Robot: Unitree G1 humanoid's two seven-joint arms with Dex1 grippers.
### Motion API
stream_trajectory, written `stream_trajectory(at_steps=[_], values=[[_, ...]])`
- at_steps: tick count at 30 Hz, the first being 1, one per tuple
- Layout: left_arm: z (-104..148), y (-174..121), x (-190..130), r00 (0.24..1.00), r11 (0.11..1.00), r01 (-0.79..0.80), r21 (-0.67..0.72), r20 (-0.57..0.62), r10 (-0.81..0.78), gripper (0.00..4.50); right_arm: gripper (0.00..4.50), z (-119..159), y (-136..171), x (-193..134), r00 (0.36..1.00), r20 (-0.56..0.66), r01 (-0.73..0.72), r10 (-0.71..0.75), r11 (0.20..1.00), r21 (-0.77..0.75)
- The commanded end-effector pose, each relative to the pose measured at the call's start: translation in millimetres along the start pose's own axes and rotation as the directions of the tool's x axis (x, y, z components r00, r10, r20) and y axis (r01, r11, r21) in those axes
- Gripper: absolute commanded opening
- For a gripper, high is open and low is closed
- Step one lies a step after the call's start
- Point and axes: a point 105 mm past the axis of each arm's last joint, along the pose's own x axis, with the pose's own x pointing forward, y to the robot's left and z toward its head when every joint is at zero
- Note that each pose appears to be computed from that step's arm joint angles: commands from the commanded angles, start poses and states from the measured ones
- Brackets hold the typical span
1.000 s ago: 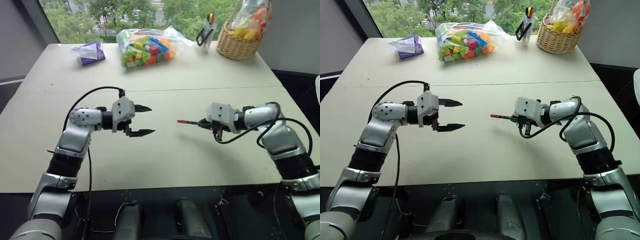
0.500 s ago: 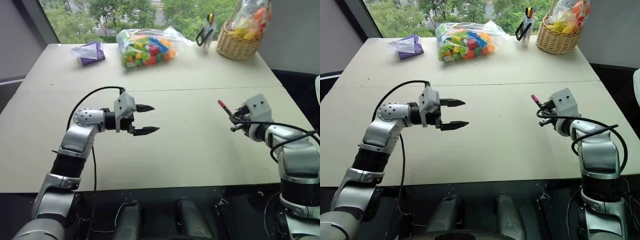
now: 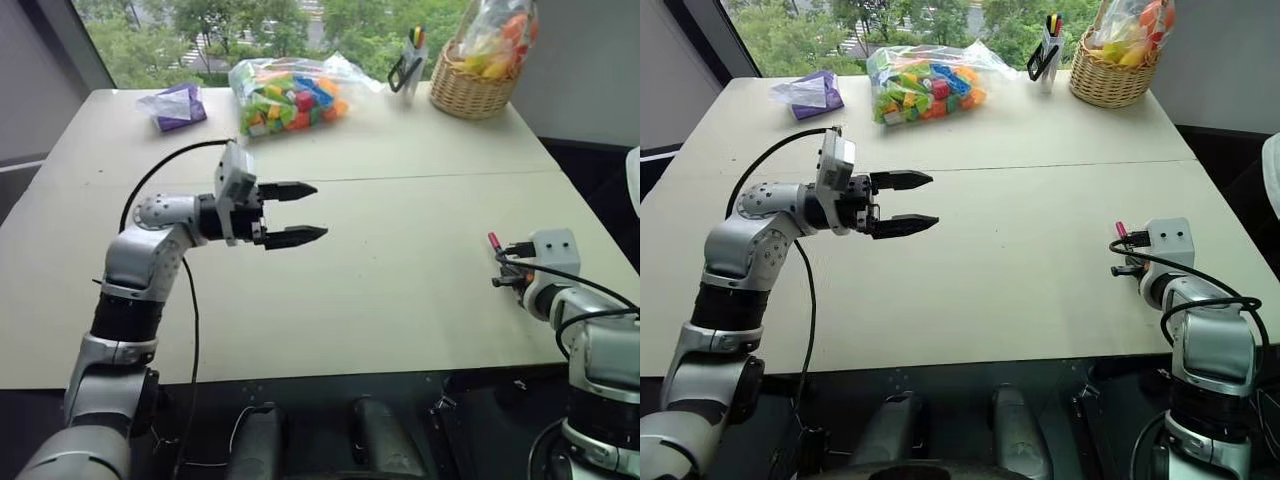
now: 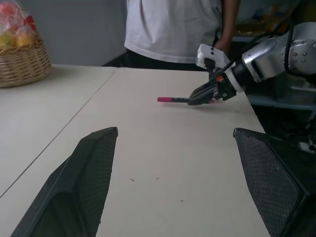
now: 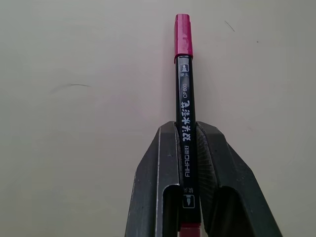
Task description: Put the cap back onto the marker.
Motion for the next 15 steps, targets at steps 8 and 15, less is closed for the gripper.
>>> stream_trajectory(at_steps=[8, 15], values=[[11.7, -7.4, -1.3, 1.0, 1.0, 0.02, 0.022, 0.008, -0.021, 3.91, 0.0, 7.8, -4.4, -1.1, 0.999, 0.04, 0.01, -0.01, 1.0, 0.008], [8.7, -9.3, -1.2, 1.0, 0.999, 0.027, 0.021, -0.01, -0.026, 3.98, 1.77, 6.4, -3.2, -0.4, 0.999, 0.036, 0.006, -0.006, 1.0, 0.012]])
